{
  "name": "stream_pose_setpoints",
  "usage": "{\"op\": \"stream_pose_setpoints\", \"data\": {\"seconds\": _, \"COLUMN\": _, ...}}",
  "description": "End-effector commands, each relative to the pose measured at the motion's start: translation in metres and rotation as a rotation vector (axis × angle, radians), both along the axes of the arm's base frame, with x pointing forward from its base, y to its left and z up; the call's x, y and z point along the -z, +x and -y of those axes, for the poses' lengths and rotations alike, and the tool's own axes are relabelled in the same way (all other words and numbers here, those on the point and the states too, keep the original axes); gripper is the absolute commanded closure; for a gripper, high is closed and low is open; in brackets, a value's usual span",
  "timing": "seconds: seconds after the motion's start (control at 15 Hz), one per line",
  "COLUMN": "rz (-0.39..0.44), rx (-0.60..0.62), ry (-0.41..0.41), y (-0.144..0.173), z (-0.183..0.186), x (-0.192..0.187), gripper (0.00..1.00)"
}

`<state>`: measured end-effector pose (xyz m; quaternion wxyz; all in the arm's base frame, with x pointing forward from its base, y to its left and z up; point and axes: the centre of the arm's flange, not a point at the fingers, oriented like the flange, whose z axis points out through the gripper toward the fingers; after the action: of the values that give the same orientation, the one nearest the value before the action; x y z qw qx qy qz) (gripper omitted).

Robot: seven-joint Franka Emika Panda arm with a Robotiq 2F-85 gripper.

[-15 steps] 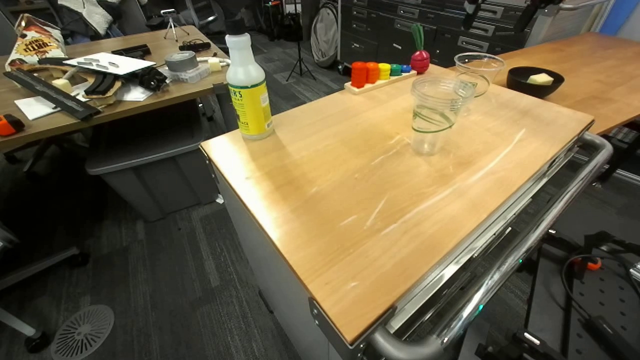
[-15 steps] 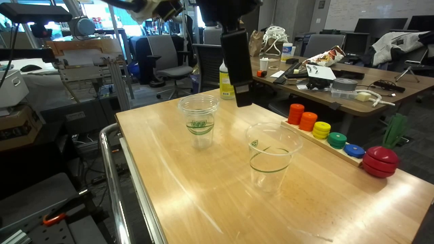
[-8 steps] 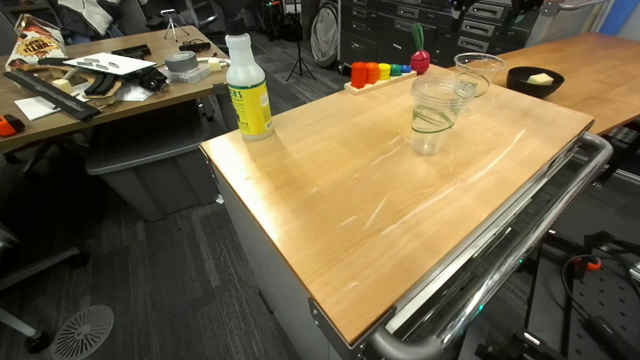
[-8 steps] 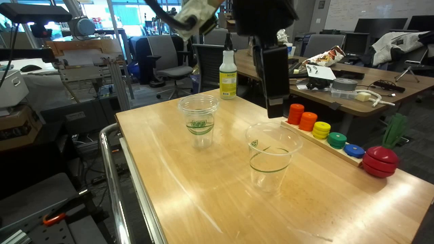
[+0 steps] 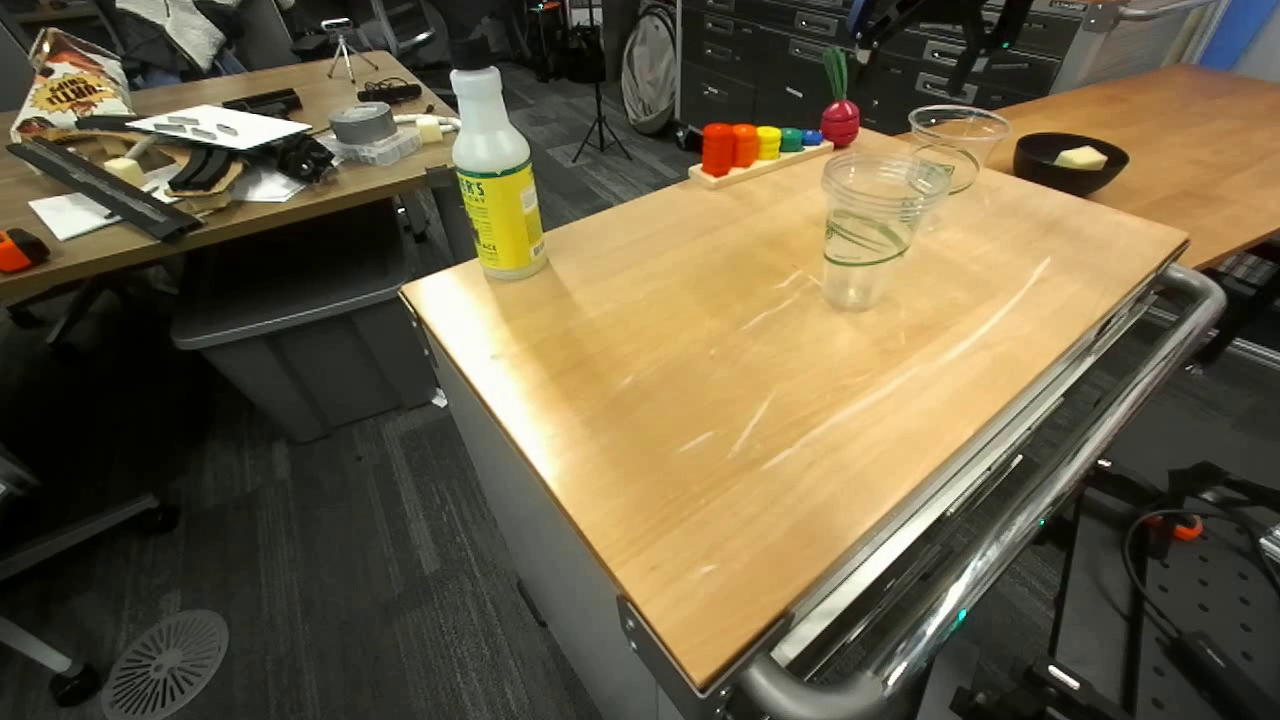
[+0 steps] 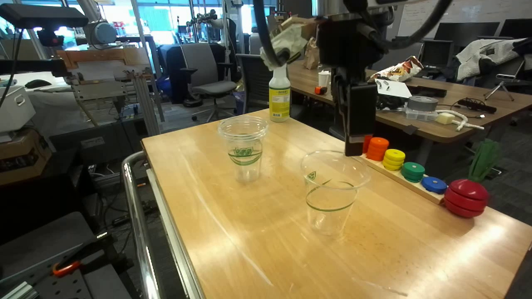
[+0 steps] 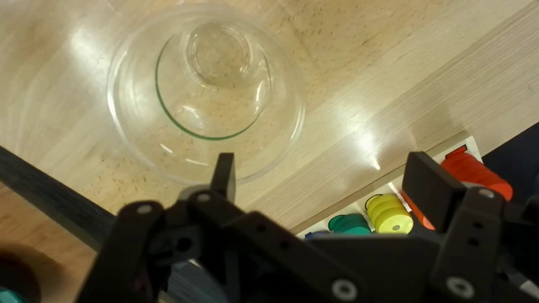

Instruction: Stack the clear cups together

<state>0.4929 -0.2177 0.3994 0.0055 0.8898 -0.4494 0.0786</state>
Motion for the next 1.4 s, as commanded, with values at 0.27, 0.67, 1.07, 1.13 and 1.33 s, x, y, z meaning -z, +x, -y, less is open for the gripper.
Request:
{"op": "stream_pose_setpoints", "data": {"seconds": 0.27, "rz": -0.058, "rx": 0.005, "ry": 0.113, "y": -0.002, "z": 0.001, "x": 0.001, "gripper": 0.01}}
{"op": "stream_pose_setpoints", "data": {"seconds": 0.67, "rz": -0.09, "rx": -0.044, "ry": 0.102, "y": 0.008, "z": -0.013, "x": 0.012, "gripper": 0.55}}
{"op": "stream_pose_setpoints", "data": {"seconds": 1.07, "rz": -0.12, "rx": -0.108, "ry": 0.073, "y": 0.012, "z": -0.029, "x": 0.017, "gripper": 0.95}}
{"op": "stream_pose_setpoints", "data": {"seconds": 1.13, "rz": -0.125, "rx": -0.112, "ry": 0.067, "y": 0.011, "z": -0.028, "x": 0.018, "gripper": 0.97}}
{"op": "stream_pose_setpoints", "data": {"seconds": 1.33, "rz": -0.139, "rx": -0.118, "ry": 0.039, "y": 0.004, "z": -0.023, "x": 0.015, "gripper": 0.93}}
